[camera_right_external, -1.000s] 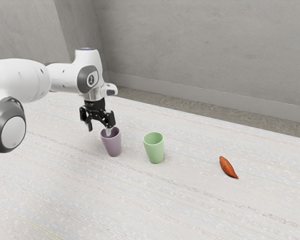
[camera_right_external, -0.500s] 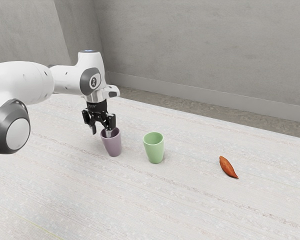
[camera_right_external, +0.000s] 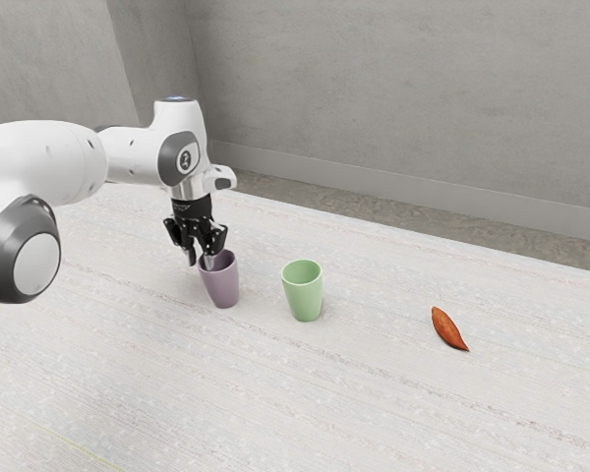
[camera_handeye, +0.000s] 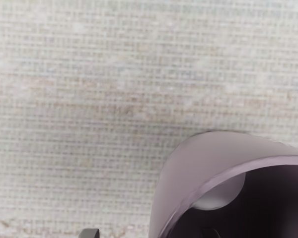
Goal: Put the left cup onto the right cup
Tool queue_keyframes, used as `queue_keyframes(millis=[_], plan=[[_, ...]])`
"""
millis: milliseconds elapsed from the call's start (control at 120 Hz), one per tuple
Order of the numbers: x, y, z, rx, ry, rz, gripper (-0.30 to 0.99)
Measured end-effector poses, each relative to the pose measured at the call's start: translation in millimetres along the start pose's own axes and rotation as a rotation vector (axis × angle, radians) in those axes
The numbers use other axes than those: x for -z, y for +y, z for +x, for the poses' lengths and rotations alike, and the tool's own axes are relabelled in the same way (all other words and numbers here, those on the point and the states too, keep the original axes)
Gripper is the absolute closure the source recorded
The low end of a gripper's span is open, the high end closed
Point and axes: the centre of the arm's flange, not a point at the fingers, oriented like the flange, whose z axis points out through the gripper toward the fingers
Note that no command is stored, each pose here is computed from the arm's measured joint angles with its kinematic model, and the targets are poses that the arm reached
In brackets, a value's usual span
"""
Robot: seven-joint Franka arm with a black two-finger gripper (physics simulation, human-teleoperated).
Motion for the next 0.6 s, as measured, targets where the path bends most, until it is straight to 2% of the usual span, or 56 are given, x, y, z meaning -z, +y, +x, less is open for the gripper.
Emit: queue_keyframes(millis=[600], plan=[[-4.3,4.0,3.8,-0.007,-0.002,0.004,0.73]])
